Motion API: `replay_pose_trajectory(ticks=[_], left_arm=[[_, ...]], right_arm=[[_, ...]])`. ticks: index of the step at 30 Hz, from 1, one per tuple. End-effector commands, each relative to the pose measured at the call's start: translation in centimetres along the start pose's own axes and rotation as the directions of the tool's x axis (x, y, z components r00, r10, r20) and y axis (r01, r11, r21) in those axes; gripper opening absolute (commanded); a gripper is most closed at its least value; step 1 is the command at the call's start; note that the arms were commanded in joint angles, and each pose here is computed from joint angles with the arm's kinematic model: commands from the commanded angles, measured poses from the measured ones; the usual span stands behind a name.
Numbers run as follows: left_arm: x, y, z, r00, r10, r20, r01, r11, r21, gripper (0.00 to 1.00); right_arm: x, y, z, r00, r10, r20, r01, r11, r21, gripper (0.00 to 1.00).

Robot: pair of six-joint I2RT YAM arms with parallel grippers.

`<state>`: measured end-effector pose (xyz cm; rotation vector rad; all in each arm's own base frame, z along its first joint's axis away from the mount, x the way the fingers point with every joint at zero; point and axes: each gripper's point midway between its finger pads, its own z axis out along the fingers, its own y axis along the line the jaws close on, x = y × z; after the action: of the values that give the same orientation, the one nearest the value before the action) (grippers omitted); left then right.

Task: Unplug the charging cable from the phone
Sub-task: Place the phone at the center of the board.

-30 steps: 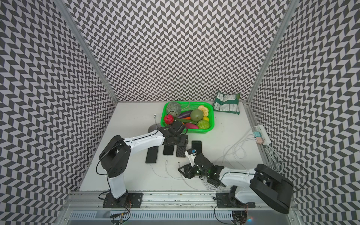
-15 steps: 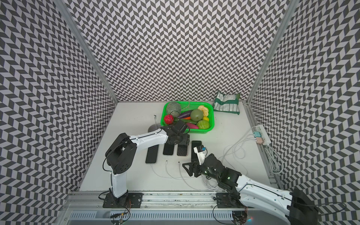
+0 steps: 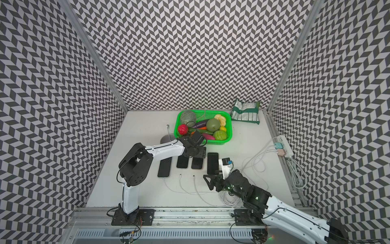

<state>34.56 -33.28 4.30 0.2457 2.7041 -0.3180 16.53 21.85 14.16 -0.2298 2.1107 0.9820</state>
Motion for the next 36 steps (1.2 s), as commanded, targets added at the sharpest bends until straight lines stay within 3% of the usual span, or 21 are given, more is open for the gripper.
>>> replay_pose_trajectory(ticks=[1,8,13,22,36], left_arm=[[-0.6,-0.1,0.5,1.0,0.002,0.018,-0.001,1.0,-0.009,0.55],[0.0,0.0,0.8,1.0,-0.008,0.013,0.008,1.0,-0.002,0.84],[0.0,0.2,0.6,1.0,-0.014,0.021,0.014,1.0,-0.003,0.99],[-0.2,-1.3,-0.6,0.999,0.002,0.044,-0.003,1.0,0.03,1.0],[0.4,-7.0,-3.0,0.994,0.08,0.076,-0.086,0.993,0.085,1.0]], right_arm=[[-0.2,-0.5,0.0,1.0,0.0,0.02,0.0,1.0,0.019,0.91],[-0.2,-1.1,0.0,1.0,0.006,0.023,-0.007,0.999,0.044,0.92],[-0.3,-1.6,-0.1,1.0,0.008,0.028,-0.01,0.998,0.063,0.92],[-0.6,-2.8,-0.1,0.999,0.014,0.034,-0.018,0.992,0.122,0.94],[-1.0,-4.6,0.4,0.998,0.056,0.038,-0.062,0.98,0.187,0.95]])
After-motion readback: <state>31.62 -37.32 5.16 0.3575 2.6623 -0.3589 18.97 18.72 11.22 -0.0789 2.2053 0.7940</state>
